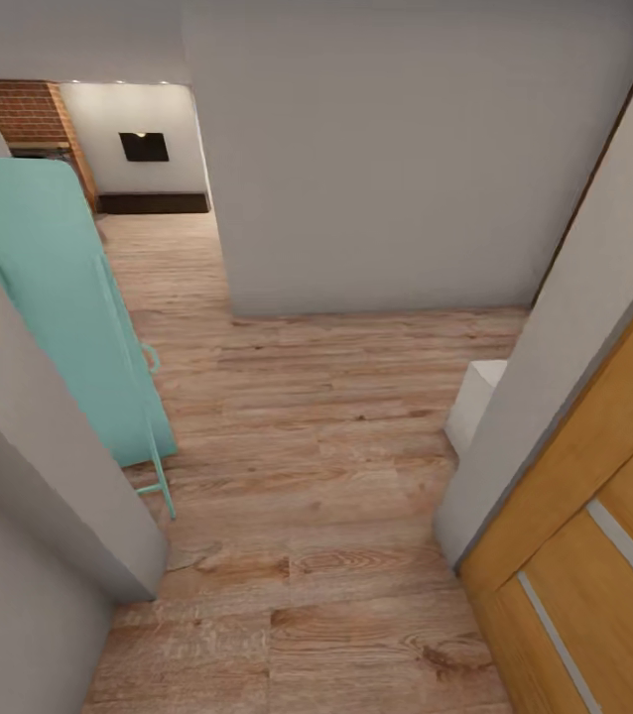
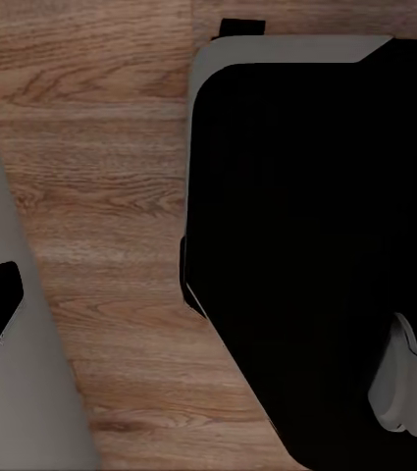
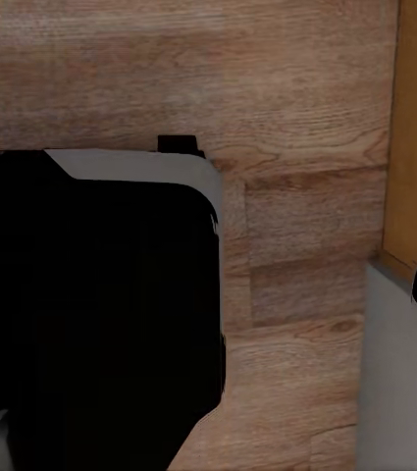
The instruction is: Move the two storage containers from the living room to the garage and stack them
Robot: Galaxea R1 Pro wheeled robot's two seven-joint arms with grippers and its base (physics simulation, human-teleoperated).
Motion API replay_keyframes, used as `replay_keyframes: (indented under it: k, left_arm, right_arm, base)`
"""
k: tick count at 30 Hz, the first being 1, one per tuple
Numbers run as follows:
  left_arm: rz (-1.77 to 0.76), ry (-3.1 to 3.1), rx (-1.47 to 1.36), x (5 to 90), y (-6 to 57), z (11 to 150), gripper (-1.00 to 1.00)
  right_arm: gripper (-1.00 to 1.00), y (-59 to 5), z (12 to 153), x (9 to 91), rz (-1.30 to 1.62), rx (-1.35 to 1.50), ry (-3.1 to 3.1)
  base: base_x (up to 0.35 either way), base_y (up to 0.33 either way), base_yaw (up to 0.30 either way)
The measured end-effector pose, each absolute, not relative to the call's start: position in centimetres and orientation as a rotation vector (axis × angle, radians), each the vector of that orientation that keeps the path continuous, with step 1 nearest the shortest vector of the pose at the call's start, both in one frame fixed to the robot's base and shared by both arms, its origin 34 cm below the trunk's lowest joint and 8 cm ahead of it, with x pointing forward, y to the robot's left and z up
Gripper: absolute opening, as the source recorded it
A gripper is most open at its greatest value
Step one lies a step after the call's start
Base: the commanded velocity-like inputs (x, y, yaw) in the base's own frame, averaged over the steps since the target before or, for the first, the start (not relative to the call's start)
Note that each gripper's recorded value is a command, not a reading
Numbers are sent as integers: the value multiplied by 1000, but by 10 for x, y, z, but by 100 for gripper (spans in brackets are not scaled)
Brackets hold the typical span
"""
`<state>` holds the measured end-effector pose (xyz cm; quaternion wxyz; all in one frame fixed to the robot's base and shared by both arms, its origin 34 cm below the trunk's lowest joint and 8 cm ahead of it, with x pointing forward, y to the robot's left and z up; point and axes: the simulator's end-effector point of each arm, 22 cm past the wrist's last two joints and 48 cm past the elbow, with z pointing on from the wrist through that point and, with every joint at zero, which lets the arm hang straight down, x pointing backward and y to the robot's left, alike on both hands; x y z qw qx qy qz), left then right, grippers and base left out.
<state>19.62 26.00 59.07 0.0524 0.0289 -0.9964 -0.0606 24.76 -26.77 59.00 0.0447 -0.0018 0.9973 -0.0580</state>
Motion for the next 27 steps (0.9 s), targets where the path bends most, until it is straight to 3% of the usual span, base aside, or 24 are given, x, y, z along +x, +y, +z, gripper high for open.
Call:
replay_keyframes:
  k: [27]
  left_arm:
    - [-183, -3030, 87, 196, 259, 591, 100]
  right_arm:
    - [100, -268, 590, 248, -177, -5, 3047]
  base:
    - [322, 0, 0]
